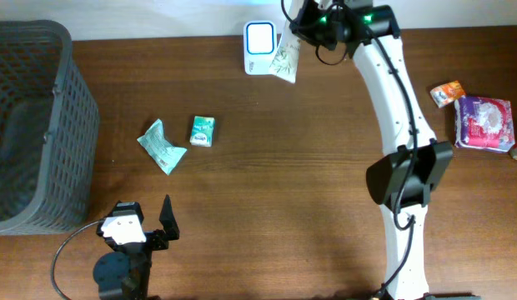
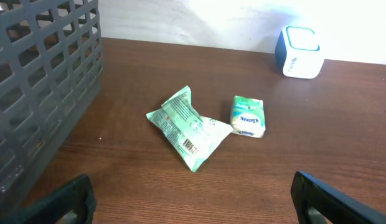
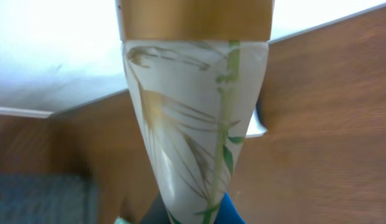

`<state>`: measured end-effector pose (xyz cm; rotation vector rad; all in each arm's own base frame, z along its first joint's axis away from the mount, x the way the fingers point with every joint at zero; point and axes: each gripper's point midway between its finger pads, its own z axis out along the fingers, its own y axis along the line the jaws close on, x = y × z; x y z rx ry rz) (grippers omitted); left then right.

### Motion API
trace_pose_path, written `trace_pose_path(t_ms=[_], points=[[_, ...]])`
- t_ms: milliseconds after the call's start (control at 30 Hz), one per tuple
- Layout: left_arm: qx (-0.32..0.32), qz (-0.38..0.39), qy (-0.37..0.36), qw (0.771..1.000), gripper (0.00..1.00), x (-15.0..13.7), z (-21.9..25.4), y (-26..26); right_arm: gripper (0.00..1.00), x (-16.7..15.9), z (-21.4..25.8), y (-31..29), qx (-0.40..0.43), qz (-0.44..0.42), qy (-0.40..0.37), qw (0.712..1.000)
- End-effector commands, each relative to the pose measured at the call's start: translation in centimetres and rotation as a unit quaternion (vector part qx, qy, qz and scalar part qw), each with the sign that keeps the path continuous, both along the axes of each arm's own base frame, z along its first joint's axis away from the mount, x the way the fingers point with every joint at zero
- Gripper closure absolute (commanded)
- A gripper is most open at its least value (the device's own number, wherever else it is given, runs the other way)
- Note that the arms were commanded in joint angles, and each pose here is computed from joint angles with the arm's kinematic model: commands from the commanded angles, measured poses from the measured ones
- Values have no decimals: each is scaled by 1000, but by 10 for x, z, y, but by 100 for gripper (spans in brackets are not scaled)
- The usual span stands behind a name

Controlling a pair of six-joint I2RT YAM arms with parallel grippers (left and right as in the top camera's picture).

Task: Scan the item barcode
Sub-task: 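Carry the tube right and release it near the purple pack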

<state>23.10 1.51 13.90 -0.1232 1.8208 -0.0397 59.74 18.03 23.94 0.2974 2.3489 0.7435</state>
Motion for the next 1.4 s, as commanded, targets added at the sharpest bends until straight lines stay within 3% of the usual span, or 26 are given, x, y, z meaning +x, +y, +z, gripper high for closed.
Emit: trace_pose_path(t_ms=[0,167,533,667,833,967,1067,1200,1367], points=[[-4,6,1,1000,1,-1,-1,2,96,30,22,11,-61,-75,-98,990],[-4,6,1,1000,1,-1,-1,2,96,52,-1,34,-60,-80,-130,986],[-4,6,1,1000,1,-1,-1,2,96,57,-67,33,-93,-84,-81,989],[-4,6,1,1000,1,-1,-1,2,96,58,-66,33,-93,-84,-82,989],[-4,6,1,1000,1,-1,-1,2,96,54,-21,-10,-108,-133,-96,981],[-4,6,1,1000,1,-1,-1,2,96,30,-11,-83,-160,-192,-40,967],[-4,6,1,1000,1,-1,-1,2,96,-11,-41,-162,-233,-242,73,939],[-4,6,1,1000,1,-1,-1,2,96,-67,-85,-239,-322,-203,213,900],[-4,6,1,1000,1,-1,-1,2,96,-114,-105,-303,-357,-205,309,857]])
